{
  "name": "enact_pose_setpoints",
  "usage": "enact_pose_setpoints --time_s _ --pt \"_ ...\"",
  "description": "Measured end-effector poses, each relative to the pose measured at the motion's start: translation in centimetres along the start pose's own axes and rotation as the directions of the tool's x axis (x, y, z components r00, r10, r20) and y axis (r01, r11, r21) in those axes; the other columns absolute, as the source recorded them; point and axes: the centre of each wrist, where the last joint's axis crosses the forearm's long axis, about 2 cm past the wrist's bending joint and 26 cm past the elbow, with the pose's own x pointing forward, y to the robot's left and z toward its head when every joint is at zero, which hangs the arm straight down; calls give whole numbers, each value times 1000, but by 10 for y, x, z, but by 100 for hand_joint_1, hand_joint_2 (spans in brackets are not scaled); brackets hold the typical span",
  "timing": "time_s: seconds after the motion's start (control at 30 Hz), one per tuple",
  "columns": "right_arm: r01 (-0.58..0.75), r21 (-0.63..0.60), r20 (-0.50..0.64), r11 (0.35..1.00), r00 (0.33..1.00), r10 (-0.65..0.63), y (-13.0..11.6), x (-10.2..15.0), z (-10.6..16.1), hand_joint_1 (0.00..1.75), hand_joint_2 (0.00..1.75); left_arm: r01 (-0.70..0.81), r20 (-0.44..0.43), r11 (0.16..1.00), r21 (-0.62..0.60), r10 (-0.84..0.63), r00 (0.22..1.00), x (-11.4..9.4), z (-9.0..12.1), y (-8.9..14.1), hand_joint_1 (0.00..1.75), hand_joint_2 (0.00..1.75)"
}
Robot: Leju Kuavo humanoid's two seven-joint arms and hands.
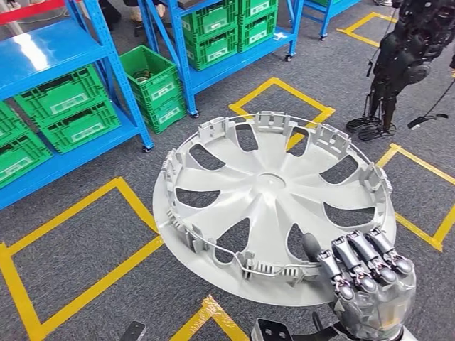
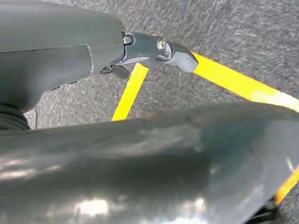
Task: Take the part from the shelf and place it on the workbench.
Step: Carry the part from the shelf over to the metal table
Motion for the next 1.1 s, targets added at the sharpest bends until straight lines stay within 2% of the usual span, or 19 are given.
enact_pose_setpoints --time_s 1.1 --pt "-11 -2 18 1000 1000 11 -2 -2 0 175 175 14 2 1000 -3 -14 1000 2 0 -2 0 0"
